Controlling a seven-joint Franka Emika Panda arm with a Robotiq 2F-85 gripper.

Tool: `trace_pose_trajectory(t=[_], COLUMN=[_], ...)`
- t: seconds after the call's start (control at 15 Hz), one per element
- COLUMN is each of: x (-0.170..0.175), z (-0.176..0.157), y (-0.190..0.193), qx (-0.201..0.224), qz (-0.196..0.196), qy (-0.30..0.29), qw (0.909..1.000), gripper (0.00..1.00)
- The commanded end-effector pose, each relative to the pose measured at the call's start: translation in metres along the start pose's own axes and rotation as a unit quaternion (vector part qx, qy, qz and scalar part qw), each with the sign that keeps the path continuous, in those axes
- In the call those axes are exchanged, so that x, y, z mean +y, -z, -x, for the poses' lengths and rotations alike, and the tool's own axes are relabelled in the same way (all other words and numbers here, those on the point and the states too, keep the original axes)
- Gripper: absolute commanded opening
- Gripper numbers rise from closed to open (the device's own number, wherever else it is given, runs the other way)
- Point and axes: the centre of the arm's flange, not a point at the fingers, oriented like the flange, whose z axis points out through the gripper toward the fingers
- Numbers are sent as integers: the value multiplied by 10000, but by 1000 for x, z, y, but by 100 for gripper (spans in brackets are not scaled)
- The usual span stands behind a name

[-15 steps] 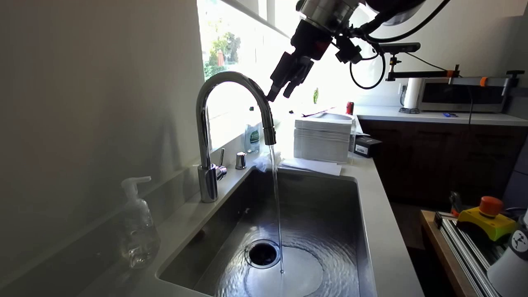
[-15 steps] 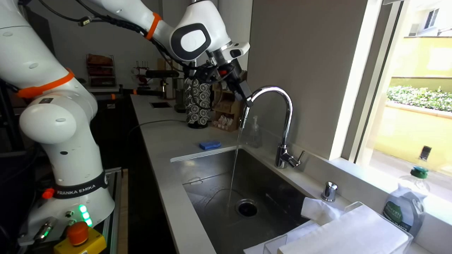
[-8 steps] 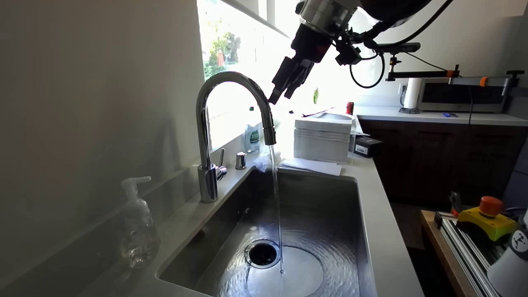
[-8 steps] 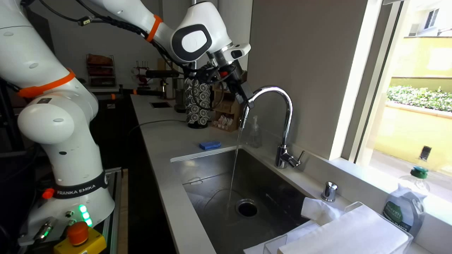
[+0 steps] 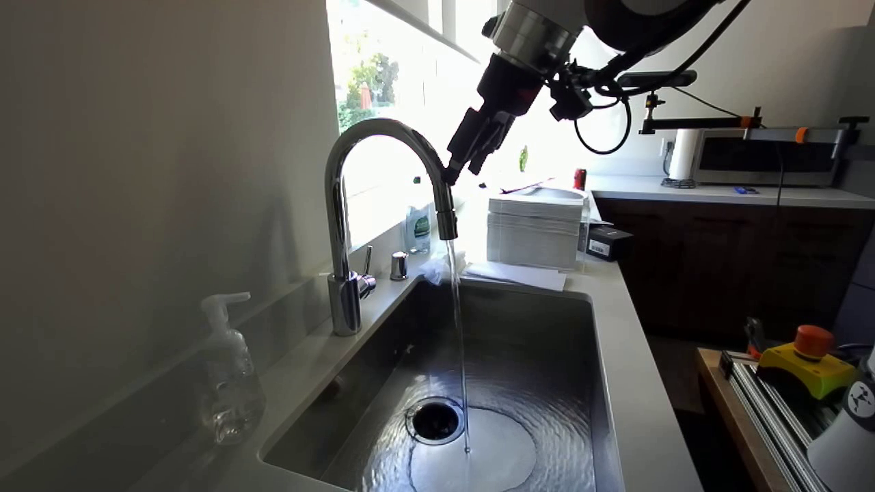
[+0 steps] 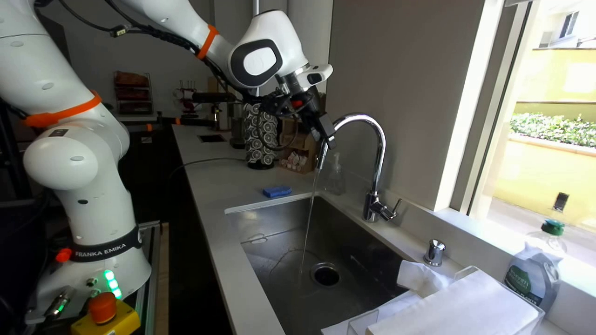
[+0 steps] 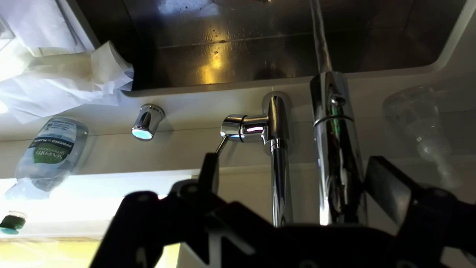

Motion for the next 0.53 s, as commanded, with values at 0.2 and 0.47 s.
trace_pose_trajectory(t=[0.2,0.47], x=[-8,-4], z=[2,5], y=[-25,-34], qx=[96,45], qz=[-44,5], qy=[153,189], qw=[9998,9998], gripper=[100,100])
